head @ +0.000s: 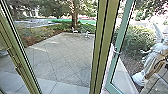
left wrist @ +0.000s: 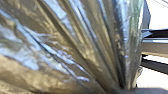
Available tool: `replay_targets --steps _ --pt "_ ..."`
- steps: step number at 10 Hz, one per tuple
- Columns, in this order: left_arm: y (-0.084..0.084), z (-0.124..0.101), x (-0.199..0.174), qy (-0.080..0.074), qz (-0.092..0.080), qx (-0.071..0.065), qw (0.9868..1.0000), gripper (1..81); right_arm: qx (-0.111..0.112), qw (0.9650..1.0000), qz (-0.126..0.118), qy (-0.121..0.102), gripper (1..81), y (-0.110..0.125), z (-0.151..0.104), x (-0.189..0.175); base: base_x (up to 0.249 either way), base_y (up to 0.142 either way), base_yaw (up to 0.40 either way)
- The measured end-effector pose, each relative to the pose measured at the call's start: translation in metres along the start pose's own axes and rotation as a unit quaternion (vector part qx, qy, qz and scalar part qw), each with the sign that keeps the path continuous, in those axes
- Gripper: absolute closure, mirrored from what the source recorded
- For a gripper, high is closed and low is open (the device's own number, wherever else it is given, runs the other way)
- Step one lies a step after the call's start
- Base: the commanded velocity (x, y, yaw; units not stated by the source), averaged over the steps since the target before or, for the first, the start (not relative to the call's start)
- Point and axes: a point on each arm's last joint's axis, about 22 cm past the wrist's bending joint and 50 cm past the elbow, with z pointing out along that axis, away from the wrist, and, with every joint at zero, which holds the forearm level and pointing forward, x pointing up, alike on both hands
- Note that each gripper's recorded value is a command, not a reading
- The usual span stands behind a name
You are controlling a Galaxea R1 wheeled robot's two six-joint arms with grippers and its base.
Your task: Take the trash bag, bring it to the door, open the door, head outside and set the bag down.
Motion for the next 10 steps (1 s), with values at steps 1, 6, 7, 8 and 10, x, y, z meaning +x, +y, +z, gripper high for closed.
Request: replay_targets --steps 1,6,7,8,10 --pt "0.000 0.000 0.000 0.000 0.000 0.000 1.0000 81.1 0.019 0.9989 0.020 -0.037 1.0 -0.017 -0.002 -0.015 0.000 0.000 0.000" --pt "0.001 0.000 0.001 0.001 0.001 0.000 1.0000 81.1 0.163 0.9624 0.060 -0.209 1.0 -0.091 -0.032 -0.102 0.000 0.000 0.000" --pt "0.001 0.000 0.003 0.002 0.002 -0.001 1.0000 81.1 0.182 0.9508 0.055 -0.245 1.0 -0.098 -0.033 -0.144 0.000 0.000 0.000" --pt "0.001 0.000 0.005 0.003 0.002 -0.001 1.0000 81.1 0.197 0.9373 0.048 -0.284 1.0 -0.105 -0.034 -0.191 0.000 0.000 0.000" --pt "0.001 0.000 0.005 0.003 0.003 -0.001 1.0000 81.1 0.224 0.9155 0.033 -0.333 1.0 -0.128 -0.041 -0.261 0.000 0.000 0.000"
